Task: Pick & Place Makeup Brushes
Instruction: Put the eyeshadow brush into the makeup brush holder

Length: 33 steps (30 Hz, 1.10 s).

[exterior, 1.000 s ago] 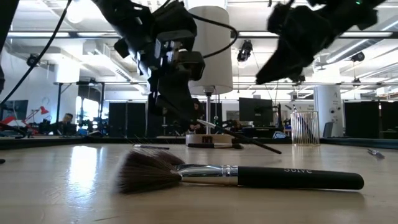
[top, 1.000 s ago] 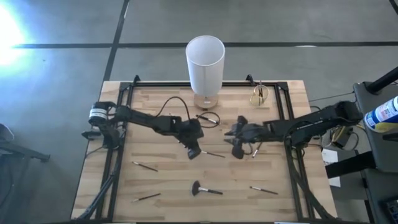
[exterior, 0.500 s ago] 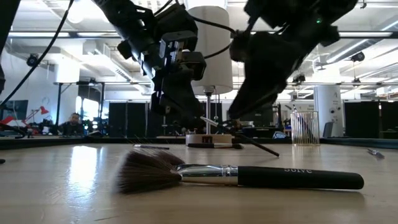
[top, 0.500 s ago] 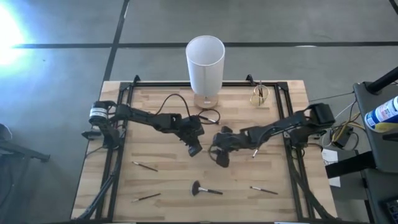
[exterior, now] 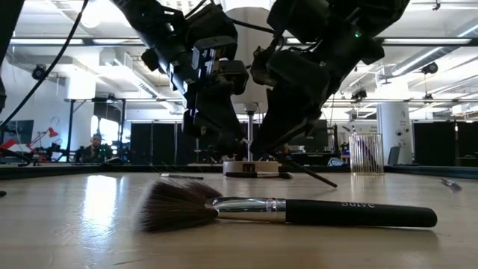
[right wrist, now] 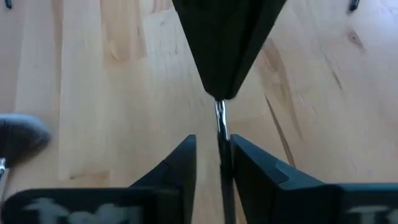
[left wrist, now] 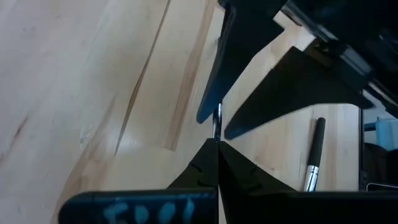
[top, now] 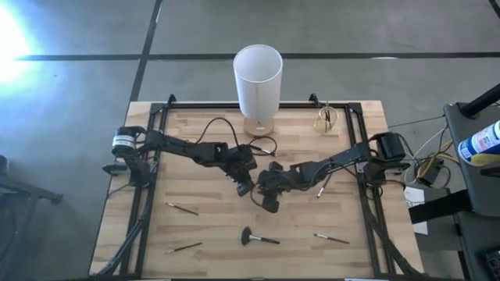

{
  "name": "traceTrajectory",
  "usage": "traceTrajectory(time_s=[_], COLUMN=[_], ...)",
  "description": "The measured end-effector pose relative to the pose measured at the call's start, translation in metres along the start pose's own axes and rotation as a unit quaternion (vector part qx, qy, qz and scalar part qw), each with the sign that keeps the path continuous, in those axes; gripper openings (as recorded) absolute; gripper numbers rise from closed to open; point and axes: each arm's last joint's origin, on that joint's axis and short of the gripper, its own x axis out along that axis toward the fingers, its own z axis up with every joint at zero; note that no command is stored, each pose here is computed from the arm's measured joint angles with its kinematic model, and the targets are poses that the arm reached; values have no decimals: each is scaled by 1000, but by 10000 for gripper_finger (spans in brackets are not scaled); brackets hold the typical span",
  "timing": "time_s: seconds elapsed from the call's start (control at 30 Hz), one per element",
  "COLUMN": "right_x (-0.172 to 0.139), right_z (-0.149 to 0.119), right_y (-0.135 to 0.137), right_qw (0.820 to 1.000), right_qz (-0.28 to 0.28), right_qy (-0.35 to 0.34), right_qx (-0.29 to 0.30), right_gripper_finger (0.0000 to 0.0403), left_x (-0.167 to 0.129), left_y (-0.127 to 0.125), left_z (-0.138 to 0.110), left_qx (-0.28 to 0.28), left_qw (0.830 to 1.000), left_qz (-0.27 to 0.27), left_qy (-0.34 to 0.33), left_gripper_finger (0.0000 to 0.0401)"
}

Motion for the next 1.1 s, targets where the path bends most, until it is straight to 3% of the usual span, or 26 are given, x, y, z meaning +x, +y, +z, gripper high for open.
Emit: traceTrajectory(time_s=[0.2, 0.33, 0.47, 0.6, 0.7, 0.9, 1.0, 1.1], right_x=[-1, -9, -29, -57, -83, -136, -162, -187], right_z=[-1, -1, -6, -15, -21, -33, -37, -38], right_y=[-1, -2, -8, -23, -43, -102, -132, -158], right_qw=[1000, 1000, 999, 997, 990, 962, 933, 897], right_qz=[-2, 0, -13, -33, -69, -164, -245, -325], right_qy=[-1, -7, -27, -70, -120, -213, -256, -291], right_qx=[-1, -8, -13, -12, 3, 50, 66, 74], right_gripper_finger=[22, 17, 16, 15, 15, 14, 14, 14], left_x=[0, -7, -26, -42, -54, -74, -80, -83], left_y=[0, -1, -2, -4, -3, 6, 11, 17], left_z=[0, 0, -4, -16, -30, -62, -75, -85], left_qx=[-5, 14, 45, 95, 130, 171, 180, 171], left_qw=[1000, 1000, 995, 979, 958, 907, 889, 884], left_qz=[3, 15, 37, -20, -68, -120, -131, -115], left_qy=[-2, -5, -81, -178, -246, -366, -399, -419], left_gripper_finger=[1, 17, 40, 47, 47, 48, 48, 48])
